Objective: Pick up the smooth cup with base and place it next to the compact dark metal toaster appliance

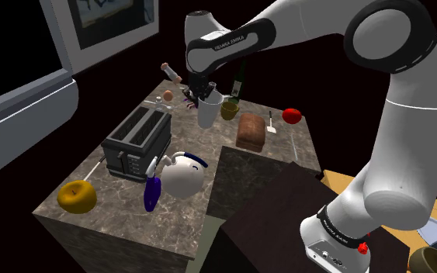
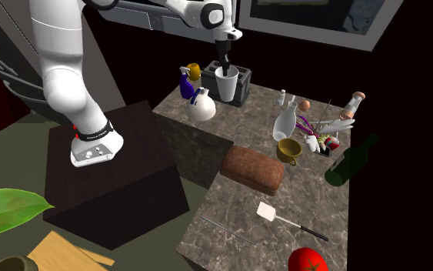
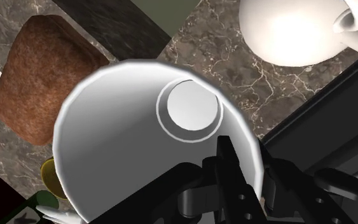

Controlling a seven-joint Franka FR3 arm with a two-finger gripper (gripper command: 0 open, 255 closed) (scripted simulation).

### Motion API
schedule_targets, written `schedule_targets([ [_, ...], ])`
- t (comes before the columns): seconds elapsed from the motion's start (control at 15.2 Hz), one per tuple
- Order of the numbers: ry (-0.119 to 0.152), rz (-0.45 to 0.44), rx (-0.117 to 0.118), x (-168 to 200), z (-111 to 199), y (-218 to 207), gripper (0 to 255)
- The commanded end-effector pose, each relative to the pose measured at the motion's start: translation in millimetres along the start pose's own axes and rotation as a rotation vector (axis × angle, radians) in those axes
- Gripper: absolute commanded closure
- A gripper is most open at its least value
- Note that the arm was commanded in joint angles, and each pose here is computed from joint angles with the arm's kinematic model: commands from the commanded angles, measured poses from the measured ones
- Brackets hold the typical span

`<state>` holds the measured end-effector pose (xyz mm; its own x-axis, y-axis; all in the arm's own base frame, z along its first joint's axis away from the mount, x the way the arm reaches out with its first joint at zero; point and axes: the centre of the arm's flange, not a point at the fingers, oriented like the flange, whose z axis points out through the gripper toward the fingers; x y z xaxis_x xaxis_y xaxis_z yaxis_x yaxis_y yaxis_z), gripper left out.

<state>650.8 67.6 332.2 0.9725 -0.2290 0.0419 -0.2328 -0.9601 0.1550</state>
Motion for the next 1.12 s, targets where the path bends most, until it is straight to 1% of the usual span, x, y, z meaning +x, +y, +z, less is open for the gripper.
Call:
schedule_targets([
  [0.0,0.001,0.0,0.0,0,10,-2,255],
  [1.06,0.001,0.0,0.0,-4,93,-15,255],
])
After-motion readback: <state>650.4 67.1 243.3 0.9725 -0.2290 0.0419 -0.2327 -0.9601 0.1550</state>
